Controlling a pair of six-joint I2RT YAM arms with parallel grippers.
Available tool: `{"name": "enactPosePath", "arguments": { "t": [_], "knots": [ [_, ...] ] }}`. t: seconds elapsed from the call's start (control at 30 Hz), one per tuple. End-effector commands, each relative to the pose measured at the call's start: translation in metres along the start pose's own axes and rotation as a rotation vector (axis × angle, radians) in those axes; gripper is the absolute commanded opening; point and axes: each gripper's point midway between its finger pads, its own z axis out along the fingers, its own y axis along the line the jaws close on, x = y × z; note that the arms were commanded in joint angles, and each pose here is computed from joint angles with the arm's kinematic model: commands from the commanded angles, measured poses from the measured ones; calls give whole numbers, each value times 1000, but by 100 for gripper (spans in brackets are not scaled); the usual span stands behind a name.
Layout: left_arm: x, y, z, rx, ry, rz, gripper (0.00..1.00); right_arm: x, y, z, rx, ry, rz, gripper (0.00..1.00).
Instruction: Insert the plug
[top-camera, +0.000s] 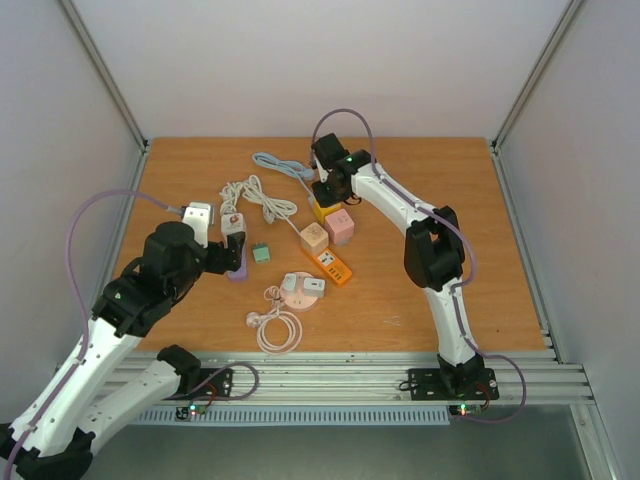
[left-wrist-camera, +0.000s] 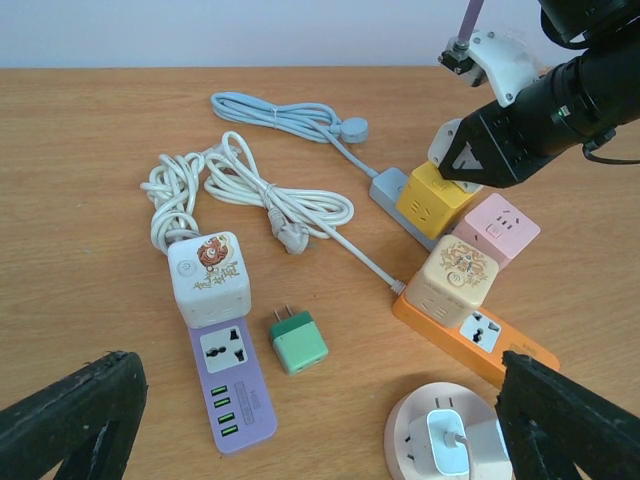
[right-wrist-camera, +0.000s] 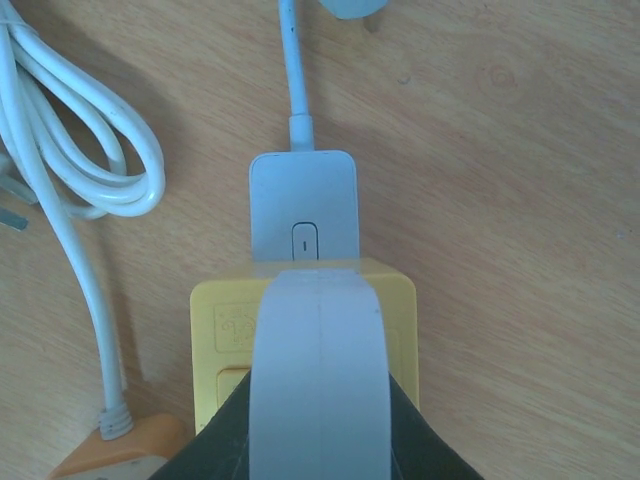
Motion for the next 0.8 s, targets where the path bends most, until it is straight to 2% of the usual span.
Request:
{"name": "enactPosePath", "arguments": {
  "t": [0.0, 0.2, 0.3, 0.47, 0.6, 0.77],
  "knots": [
    [-10, -2, 3, 4, -41, -2, 96, 38, -7, 22, 65, 136, -4, 19],
    [-9, -6, 7, 7, 6, -16, 96, -10, 3, -43, 2, -33, 52, 53],
    [-5, -13, 13, 39, 46, -12, 99, -24, 10, -73, -48, -106, 77, 64],
    [10, -19, 30, 53, 131, -16, 99, -23, 19, -113, -128, -185, 113, 66],
    [23, -21, 45, 42, 185, -87, 99, -3, 16, -137, -142, -221, 169, 67],
    [58, -17, 73, -50, 355, -234, 77, 30, 21, -149, -205, -239, 265, 64]
  ]
}}
